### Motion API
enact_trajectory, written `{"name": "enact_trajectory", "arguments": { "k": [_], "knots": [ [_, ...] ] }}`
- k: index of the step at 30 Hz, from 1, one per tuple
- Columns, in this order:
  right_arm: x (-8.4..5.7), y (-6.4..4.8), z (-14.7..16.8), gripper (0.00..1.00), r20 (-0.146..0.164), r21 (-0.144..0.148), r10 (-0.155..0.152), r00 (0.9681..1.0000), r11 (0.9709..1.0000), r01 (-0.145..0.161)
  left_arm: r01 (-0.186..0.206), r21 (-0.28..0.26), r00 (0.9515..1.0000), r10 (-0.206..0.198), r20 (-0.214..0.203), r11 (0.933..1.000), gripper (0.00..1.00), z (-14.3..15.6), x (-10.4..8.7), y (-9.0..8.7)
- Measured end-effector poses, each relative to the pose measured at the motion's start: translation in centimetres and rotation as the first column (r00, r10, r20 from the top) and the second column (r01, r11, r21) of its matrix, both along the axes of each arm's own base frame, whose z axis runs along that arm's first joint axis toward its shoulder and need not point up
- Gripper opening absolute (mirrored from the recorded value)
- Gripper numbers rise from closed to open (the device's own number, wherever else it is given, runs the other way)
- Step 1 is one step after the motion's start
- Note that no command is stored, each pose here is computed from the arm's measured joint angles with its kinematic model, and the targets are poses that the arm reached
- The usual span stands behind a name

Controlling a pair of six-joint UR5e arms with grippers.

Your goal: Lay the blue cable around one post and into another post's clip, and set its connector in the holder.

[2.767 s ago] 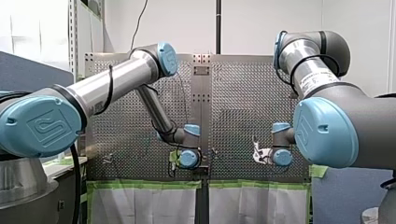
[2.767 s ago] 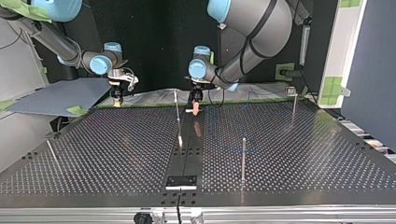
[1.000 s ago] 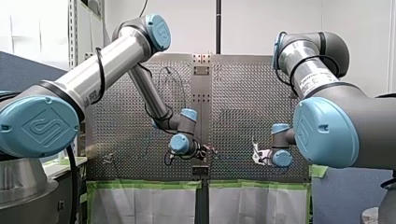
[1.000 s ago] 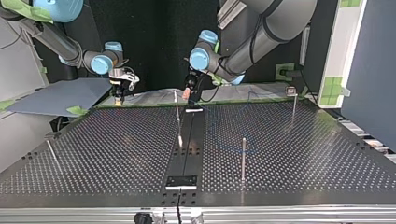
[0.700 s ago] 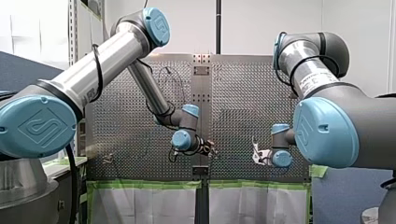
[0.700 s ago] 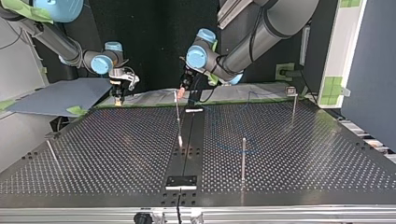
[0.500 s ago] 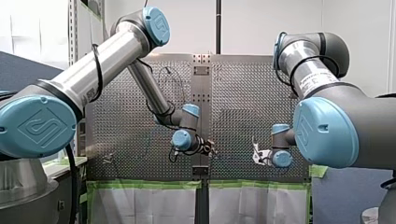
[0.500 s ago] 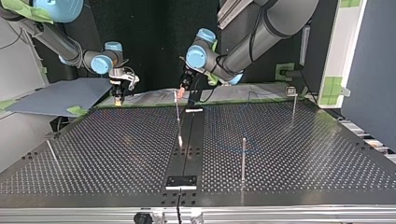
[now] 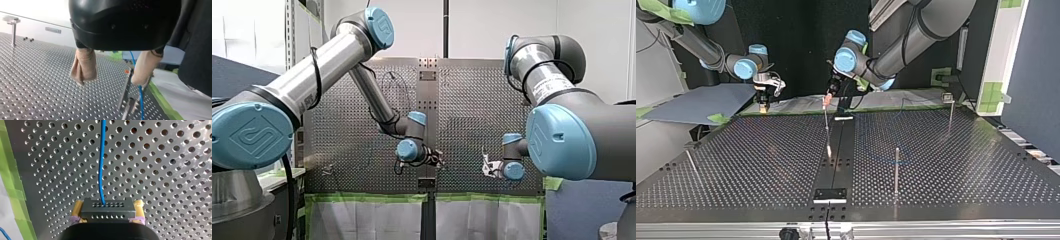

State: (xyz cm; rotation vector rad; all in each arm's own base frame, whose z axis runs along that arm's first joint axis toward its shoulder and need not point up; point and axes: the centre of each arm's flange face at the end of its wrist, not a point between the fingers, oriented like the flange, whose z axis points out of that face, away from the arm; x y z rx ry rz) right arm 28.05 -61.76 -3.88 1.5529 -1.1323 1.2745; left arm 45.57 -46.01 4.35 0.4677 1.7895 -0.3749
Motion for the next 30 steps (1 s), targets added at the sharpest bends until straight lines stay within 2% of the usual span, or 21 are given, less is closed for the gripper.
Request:
{"name": "enact_trajectory", "arguments": {
  "k": [9, 12, 30],
  "knots": [
    [0.0, 0.0, -0.1, 0.00, 0.000, 0.001, 0.000, 1.0000, 1.0000, 0.000, 0.027, -0.095, 0.9996, -0.025, 0.015, 0.9951, 1.00, 0.4, -0.2, -1.3],
    [0.0, 0.0, -0.1, 0.00, 0.000, 0.000, 0.000, 1.0000, 1.0000, 0.000, 0.030, -0.109, 0.9995, -0.028, 0.017, 0.9936, 1.00, 0.5, -0.3, -1.5],
    [-0.1, 0.0, -0.3, 0.00, 0.000, 0.002, -0.002, 1.0000, 1.0000, 0.002, 0.036, -0.114, 0.9993, -0.034, 0.016, 0.9928, 1.00, 0.5, -0.6, -1.9]
  ]
}}
